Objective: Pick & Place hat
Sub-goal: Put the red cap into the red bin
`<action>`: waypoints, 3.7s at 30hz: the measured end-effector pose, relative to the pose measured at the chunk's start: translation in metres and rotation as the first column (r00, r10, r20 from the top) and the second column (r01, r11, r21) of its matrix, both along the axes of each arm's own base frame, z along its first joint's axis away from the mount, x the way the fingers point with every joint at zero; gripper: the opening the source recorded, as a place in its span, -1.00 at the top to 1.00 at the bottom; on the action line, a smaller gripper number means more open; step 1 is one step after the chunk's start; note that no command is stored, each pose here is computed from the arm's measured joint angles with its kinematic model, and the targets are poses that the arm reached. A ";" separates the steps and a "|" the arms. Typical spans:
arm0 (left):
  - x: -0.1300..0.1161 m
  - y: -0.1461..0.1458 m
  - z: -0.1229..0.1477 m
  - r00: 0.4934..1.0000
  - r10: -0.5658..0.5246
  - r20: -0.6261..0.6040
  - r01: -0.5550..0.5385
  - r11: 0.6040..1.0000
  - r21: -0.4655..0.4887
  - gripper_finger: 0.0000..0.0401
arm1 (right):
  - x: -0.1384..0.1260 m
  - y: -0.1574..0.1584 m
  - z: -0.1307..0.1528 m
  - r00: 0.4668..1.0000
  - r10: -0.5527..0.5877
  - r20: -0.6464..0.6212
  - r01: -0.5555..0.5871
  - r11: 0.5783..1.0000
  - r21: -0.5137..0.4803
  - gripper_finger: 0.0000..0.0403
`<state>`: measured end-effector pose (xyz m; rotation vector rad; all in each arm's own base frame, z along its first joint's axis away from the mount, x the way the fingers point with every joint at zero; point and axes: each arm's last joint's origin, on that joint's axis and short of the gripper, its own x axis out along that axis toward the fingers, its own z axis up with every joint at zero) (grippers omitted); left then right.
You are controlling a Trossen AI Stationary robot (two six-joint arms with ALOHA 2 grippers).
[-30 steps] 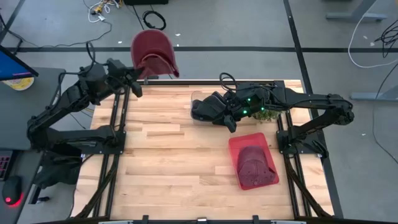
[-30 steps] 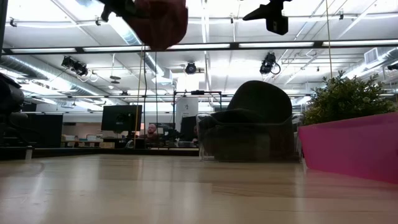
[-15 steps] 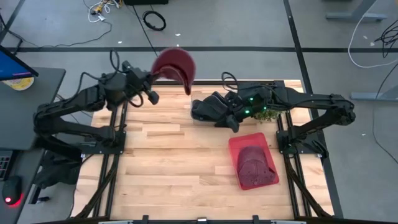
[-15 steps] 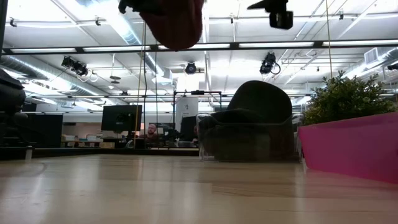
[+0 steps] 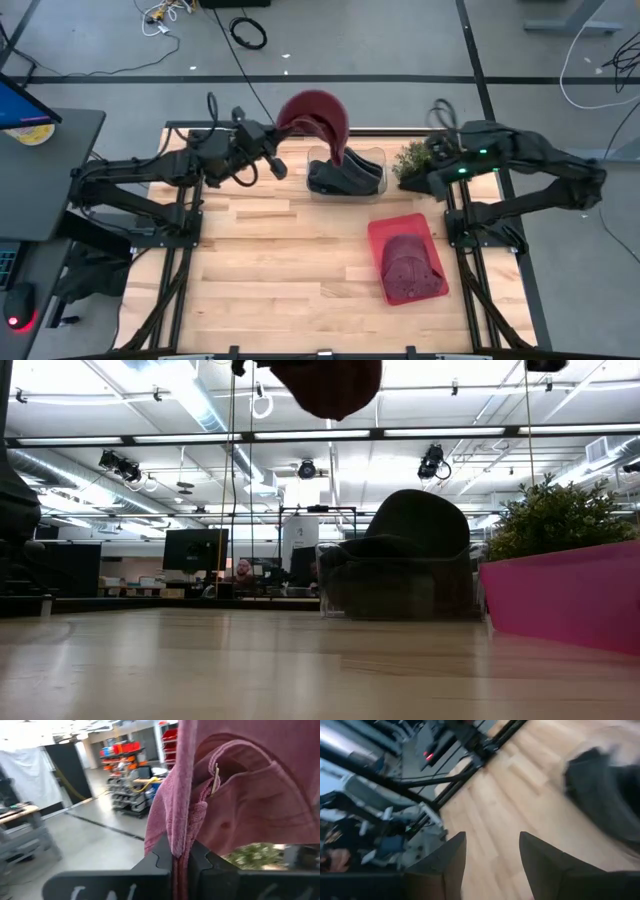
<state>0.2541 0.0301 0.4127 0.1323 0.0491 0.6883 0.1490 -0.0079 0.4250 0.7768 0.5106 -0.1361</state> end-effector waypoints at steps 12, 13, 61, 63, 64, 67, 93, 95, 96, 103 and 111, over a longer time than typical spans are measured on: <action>0.049 -0.025 -0.025 0.985 -0.155 0.071 0.159 0.985 -0.063 0.94 | -0.055 0.001 0.010 0.988 -0.132 0.081 0.134 0.991 -0.021 0.07; 0.053 -0.027 -0.027 0.984 -0.160 0.077 0.165 0.984 -0.066 0.94 | -0.055 0.001 0.011 0.986 -0.131 0.102 0.134 0.991 -0.022 0.07; 0.063 -0.024 -0.029 0.954 0.085 0.286 -0.025 0.978 -0.207 0.94 | 0.094 -0.001 0.013 0.936 -0.163 0.313 0.326 0.740 -0.588 0.29; 0.064 -0.024 -0.029 0.955 0.070 0.287 -0.010 0.979 -0.206 0.93 | 0.093 -0.001 0.014 0.934 -0.164 0.317 0.329 0.740 -0.587 0.50; 0.064 -0.024 -0.029 0.956 0.063 0.287 -0.003 0.979 -0.205 0.90 | 0.091 -0.001 0.015 0.934 -0.164 0.318 0.330 0.740 -0.587 0.64; 0.064 -0.025 -0.028 0.956 0.049 0.289 0.011 0.979 -0.203 0.82 | 0.087 -0.002 0.017 0.930 -0.169 0.327 0.341 0.731 -0.591 0.92; 0.067 -0.029 -0.034 0.974 -0.072 0.215 0.114 0.976 -0.187 0.53 | 0.021 -0.006 0.028 0.897 -0.327 0.297 0.441 0.696 -0.566 0.97; 0.067 -0.029 -0.034 0.973 -0.089 0.214 0.130 0.974 -0.186 0.38 | 0.021 -0.006 0.028 0.896 -0.331 0.297 0.444 0.699 -0.561 0.97; 0.067 -0.029 -0.034 0.972 -0.097 0.214 0.138 0.973 -0.185 0.28 | 0.022 -0.006 0.028 0.895 -0.333 0.298 0.446 0.701 -0.556 0.97; 0.068 -0.031 -0.034 0.959 -0.176 0.222 0.219 0.957 -0.190 -0.44 | 0.022 -0.006 0.027 0.900 -0.329 0.285 0.435 0.707 -0.558 0.97; 0.068 -0.031 -0.033 0.949 -0.181 0.258 0.237 0.949 -0.207 -0.97 | 0.015 -0.006 0.011 0.927 -0.348 0.140 0.363 0.739 -0.568 0.97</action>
